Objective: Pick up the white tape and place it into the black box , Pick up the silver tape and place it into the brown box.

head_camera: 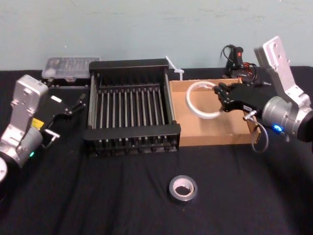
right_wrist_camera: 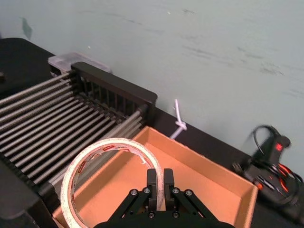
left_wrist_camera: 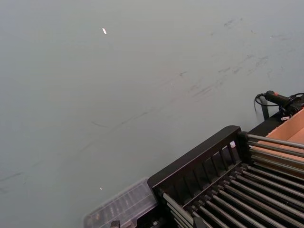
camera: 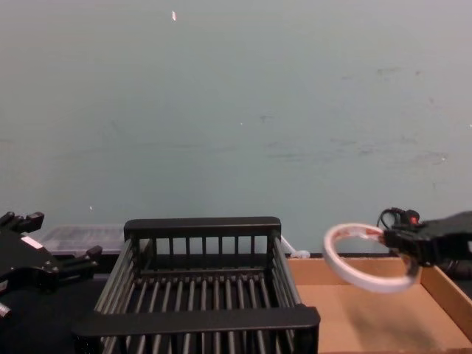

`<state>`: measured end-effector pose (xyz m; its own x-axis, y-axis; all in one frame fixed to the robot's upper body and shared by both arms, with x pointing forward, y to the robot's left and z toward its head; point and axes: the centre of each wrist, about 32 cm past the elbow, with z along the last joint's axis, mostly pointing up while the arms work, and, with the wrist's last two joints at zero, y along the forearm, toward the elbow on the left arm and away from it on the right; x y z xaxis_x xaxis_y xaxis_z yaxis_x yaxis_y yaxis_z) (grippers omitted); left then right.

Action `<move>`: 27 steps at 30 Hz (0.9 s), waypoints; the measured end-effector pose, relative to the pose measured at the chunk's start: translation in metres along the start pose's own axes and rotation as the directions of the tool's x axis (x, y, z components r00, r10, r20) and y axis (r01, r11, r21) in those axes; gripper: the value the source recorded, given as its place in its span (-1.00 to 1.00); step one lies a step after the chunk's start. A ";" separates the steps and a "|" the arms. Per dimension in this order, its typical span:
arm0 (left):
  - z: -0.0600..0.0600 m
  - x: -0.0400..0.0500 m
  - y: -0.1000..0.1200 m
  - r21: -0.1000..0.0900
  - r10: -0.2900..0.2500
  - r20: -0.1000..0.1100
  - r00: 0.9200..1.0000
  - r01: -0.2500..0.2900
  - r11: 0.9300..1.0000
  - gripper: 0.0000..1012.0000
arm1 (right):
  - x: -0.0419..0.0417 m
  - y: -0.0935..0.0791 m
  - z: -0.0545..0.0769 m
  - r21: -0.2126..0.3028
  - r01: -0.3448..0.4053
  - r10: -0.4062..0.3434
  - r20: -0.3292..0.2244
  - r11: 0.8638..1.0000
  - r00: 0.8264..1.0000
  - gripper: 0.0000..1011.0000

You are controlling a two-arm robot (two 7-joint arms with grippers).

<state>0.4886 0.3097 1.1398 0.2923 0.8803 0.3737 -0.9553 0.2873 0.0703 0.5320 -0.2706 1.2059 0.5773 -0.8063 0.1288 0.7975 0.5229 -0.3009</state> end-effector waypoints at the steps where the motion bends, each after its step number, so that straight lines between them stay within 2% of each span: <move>1: 0.000 0.0000 0.000 0.000 0.000 0.000 1.000 0.000 1.000 0.98 | -0.0002 0.001 0.001 0.002 -0.004 0.004 0.001 1.000 1.000 -0.82; 15: 0.000 0.0000 0.000 0.000 0.000 0.000 1.000 0.000 1.000 0.98 | -0.0098 0.031 0.021 0.027 -0.100 0.099 0.049 0.995 0.994 -0.82; 27: 0.000 0.0000 0.000 0.000 0.000 0.000 1.000 0.000 1.000 0.98 | -0.0228 0.059 0.034 0.029 -0.171 0.168 0.097 0.985 0.981 -0.82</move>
<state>0.4886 0.3097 1.1398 0.2923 0.8803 0.3738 -0.9553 0.2873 0.0703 0.5717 -0.2120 1.2175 0.7173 -0.6763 0.1678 0.6915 0.6613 -0.2908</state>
